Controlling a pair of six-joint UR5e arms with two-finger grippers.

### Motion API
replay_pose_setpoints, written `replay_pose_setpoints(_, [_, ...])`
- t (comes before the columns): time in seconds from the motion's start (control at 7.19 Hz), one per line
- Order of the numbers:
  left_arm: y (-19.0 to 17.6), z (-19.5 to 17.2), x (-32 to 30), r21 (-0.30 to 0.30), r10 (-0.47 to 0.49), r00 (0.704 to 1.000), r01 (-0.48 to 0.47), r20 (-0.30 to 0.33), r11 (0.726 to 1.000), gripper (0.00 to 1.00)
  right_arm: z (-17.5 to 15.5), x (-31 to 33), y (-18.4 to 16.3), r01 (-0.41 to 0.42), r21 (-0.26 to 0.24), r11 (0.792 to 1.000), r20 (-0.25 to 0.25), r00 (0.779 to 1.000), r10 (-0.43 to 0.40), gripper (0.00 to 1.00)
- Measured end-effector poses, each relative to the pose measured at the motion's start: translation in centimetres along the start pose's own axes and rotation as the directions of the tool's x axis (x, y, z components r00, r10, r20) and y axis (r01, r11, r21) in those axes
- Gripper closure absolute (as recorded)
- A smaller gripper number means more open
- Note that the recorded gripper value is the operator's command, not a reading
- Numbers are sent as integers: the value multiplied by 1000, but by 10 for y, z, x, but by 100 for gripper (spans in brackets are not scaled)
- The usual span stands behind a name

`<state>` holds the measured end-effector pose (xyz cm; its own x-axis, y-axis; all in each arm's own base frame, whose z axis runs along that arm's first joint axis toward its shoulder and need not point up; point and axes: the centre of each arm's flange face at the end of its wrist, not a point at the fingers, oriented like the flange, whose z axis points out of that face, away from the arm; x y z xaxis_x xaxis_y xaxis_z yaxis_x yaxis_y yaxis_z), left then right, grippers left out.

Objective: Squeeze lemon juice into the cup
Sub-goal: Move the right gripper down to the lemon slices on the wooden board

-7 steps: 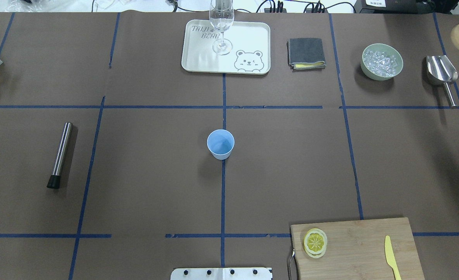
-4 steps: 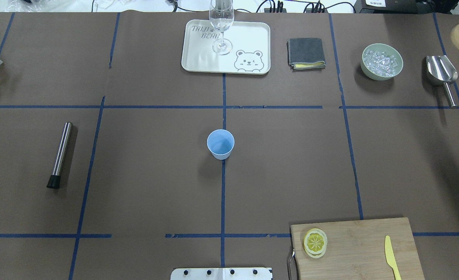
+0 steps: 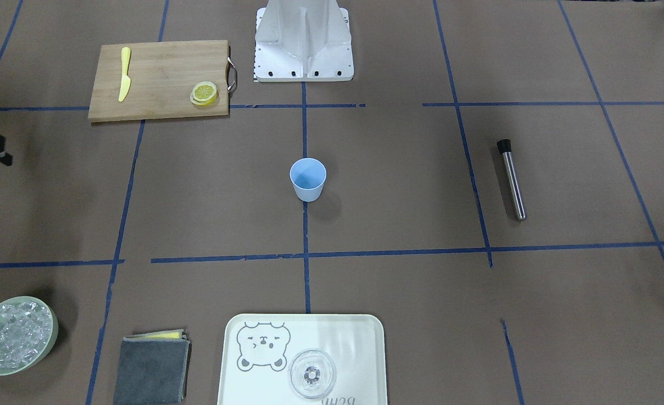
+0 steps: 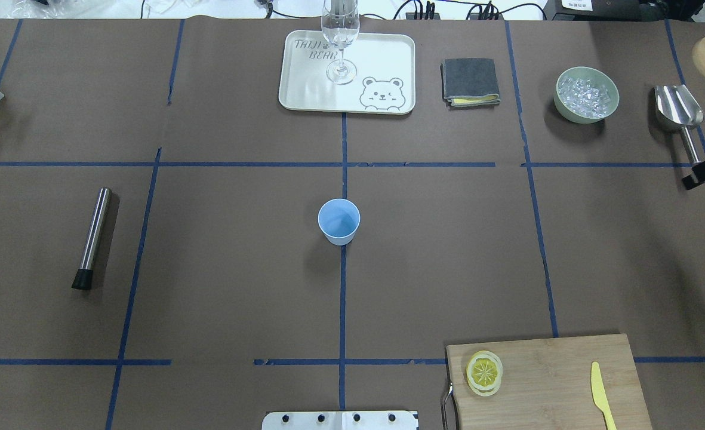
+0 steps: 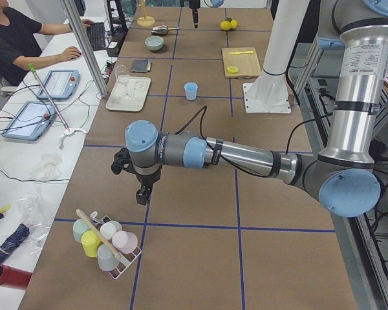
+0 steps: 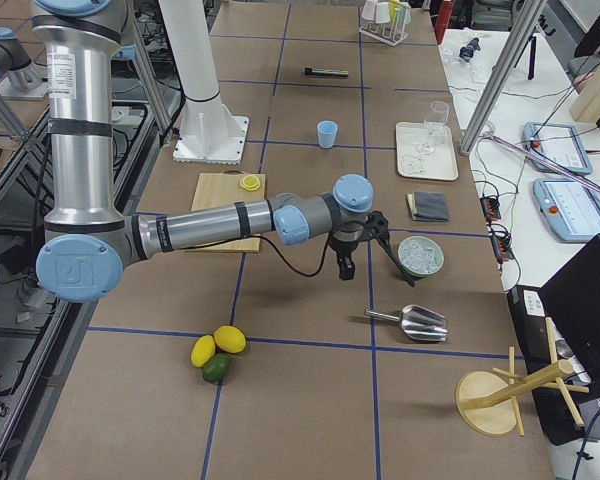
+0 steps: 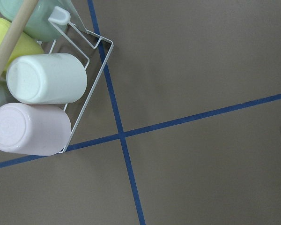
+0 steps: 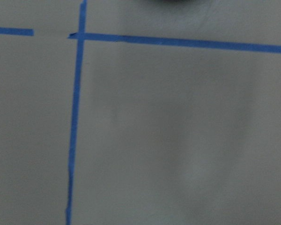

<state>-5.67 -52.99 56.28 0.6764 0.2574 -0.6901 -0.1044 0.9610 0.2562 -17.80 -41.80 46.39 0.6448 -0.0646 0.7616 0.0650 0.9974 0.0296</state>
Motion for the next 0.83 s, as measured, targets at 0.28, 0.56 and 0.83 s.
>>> replay_pose_setpoints(0.28, [-1, 1, 0, 10, 13, 1000, -13, 3, 1000, 0, 30, -110, 66, -49, 34, 998, -42, 998, 50, 2])
replay_pose_setpoints(0.56, [-2, 0, 1, 16, 19, 1000, -19, 4, 1000, 0, 70, -193, 142, -98, 87, 991, -35, 994, 102, 4])
replay_pose_setpoints(0.83, [-3, -1, 2, 22, 26, 1000, -26, 5, 999, 0, 101, -237, 198, -187, 100, 977, -16, 982, 190, 4])
